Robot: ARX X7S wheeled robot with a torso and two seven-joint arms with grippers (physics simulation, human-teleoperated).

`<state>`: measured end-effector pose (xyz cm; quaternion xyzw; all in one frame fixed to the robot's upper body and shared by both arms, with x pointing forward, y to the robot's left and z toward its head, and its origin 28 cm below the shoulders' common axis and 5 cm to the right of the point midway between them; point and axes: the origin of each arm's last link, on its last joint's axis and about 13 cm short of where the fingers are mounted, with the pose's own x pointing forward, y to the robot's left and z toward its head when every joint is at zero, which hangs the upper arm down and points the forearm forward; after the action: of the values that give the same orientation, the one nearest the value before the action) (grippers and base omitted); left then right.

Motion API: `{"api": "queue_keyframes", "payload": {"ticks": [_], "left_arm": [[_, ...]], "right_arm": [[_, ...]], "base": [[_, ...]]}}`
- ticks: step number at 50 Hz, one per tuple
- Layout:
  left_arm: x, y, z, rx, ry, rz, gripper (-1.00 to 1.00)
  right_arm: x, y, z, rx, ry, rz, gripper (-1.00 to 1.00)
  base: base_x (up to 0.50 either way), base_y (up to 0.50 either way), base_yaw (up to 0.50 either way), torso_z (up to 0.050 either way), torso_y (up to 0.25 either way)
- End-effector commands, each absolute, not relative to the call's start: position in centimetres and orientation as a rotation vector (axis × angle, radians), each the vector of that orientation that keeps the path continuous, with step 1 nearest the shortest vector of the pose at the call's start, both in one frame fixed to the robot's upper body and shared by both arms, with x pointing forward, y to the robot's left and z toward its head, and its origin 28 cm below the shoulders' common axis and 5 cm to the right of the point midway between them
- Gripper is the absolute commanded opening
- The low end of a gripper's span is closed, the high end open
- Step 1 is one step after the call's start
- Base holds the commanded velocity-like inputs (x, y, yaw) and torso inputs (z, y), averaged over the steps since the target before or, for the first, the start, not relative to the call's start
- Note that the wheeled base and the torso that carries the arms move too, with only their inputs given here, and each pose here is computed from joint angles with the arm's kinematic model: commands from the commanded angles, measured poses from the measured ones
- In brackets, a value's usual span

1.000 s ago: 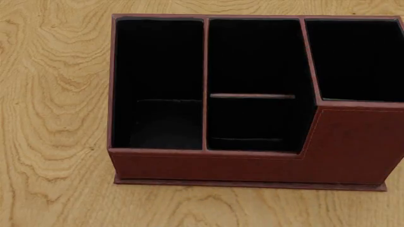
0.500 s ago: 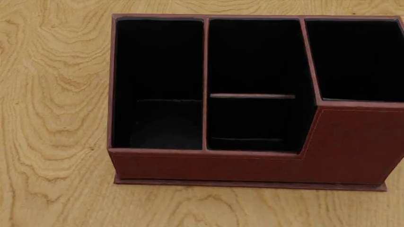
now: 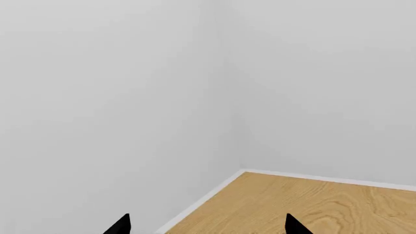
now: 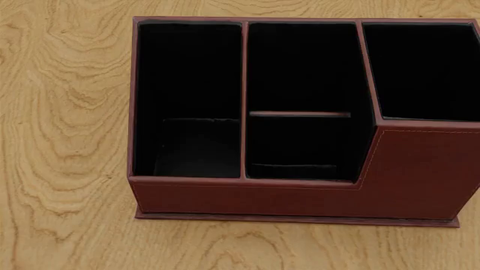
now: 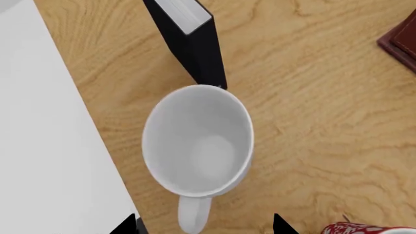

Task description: Pick up the white mug and place it to the right of the caddy.

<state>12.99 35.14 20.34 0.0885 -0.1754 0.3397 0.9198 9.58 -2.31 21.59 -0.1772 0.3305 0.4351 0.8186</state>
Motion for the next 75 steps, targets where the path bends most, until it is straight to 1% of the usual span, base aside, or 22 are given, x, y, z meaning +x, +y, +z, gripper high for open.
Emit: {"api": "queue_keyframes", "payload": {"ticks": [1, 34, 75], "left_arm": [[13.0, 35.2, 20.2, 0.182, -0.359, 0.699, 1.0], [13.3, 35.4, 19.6, 0.177, -0.348, 0.698, 1.0], [13.7, 35.4, 19.5, 0.177, -0.343, 0.687, 1.0]], "right_arm": [[10.0, -2.1, 21.2, -0.383, 0.725, 0.923, 1.0], [11.0, -1.3, 20.1, -0.397, 0.771, 0.931, 1.0], [11.2, -0.6, 19.0, -0.402, 0.828, 0.943, 1.0]], "base": [[0.0, 0.0, 0.0, 0.0, 0.0], [0.0, 0.0, 0.0, 0.0, 0.0], [0.0, 0.0, 0.0, 0.0, 0.0]]}}
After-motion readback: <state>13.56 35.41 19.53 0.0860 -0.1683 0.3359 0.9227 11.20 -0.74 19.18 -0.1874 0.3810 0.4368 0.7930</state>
